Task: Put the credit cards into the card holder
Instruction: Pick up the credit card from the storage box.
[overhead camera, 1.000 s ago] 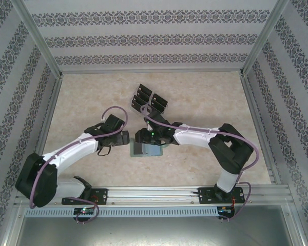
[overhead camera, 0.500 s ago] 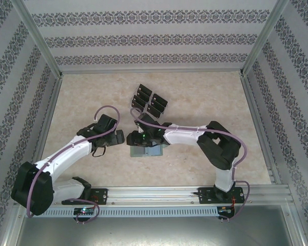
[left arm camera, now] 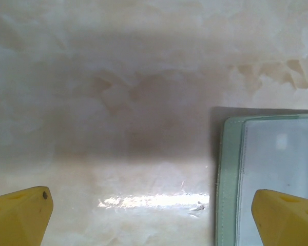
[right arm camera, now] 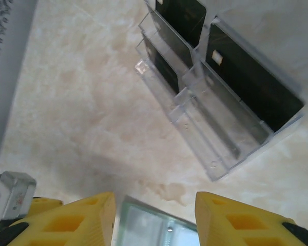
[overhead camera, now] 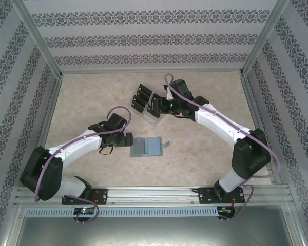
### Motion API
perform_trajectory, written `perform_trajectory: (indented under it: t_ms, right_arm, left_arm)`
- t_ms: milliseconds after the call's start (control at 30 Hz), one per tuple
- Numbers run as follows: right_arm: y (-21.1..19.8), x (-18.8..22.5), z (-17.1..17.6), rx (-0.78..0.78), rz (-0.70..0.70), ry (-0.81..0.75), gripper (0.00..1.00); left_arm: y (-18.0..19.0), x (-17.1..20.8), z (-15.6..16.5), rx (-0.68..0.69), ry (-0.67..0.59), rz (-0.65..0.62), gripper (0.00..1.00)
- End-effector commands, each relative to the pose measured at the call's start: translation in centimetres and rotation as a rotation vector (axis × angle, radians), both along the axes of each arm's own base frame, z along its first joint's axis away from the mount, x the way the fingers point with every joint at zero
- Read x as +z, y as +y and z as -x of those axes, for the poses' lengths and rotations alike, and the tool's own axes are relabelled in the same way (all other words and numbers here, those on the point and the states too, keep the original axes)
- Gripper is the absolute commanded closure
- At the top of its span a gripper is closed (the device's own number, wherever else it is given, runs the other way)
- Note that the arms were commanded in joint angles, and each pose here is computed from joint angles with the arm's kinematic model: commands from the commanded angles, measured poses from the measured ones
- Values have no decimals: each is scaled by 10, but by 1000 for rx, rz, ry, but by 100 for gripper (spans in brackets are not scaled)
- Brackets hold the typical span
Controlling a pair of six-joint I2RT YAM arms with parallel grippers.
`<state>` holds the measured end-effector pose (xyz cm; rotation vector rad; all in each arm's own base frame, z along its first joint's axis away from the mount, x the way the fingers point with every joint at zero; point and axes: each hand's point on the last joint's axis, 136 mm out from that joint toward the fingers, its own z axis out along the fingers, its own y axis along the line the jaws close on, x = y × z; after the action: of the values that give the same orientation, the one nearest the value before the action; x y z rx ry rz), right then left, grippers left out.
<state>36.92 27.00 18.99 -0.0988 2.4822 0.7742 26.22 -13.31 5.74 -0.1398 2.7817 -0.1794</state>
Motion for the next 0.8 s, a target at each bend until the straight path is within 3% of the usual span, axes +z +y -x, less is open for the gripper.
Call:
perform_trajectory:
  t_ms: [0, 300, 500, 767]
  right_arm:
    - [-13, -20, -9, 82, 189, -1, 54]
    - [2, -33, -45, 189, 299, -18, 58]
    - [8, -55, -55, 259, 383, 8, 67]
    - [9, -79, -62, 324, 584, -6, 70]
  left_arm:
    - [-16, 5, -10, -41, -30, 4, 0]
    - [-11, -3, -10, -14, -16, -34, 0]
    - [-6, -2, -10, 14, -27, -47, 0]
    - [-2, -1, -9, 33, -40, -51, 0]
